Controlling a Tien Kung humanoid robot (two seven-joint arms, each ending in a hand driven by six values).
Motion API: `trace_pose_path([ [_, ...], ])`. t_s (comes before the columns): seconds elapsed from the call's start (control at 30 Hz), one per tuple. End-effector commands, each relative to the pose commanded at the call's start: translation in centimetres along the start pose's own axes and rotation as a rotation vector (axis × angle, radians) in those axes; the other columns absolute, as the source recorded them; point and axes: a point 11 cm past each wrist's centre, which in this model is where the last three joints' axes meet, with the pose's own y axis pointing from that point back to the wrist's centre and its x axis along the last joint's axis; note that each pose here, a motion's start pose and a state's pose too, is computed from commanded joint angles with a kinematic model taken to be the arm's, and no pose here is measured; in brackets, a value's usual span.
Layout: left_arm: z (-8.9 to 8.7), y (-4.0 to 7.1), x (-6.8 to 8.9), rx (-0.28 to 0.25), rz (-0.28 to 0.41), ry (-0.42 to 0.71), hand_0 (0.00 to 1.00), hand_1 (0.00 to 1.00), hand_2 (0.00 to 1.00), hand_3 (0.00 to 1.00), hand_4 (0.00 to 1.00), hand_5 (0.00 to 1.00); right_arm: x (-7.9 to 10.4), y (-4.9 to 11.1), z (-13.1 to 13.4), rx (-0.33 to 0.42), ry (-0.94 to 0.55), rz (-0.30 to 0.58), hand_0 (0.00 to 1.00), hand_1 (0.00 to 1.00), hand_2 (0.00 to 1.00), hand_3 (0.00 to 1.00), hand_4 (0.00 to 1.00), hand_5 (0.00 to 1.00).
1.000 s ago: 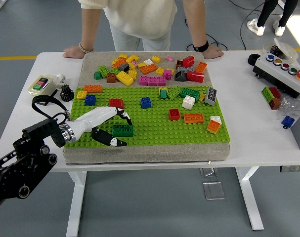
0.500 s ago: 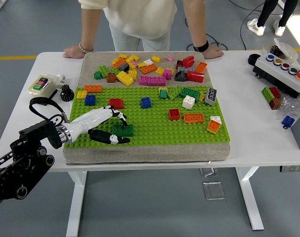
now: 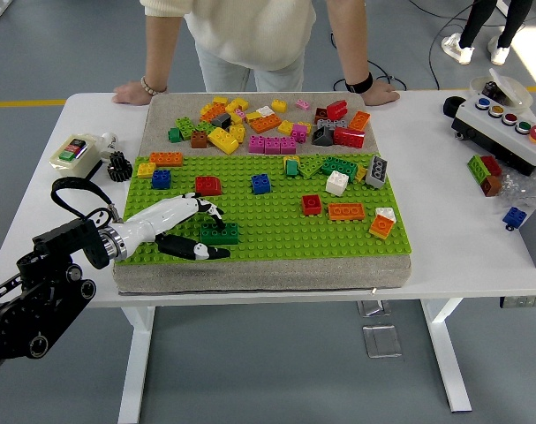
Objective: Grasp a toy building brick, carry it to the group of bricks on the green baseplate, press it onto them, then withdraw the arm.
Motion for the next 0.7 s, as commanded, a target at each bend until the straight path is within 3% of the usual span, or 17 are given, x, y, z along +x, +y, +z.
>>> trace_pose_path([
  [0.7,-0.72,-0.15,-0.81,0.024,-0.012,0.004,0.998,0.89,0.857,0.652,0.998,0.771,-0.03,0.0,-0.01,0.0,-0.003,0.0,0.755,0.677,0.722,0.638,0.911,0.505],
])
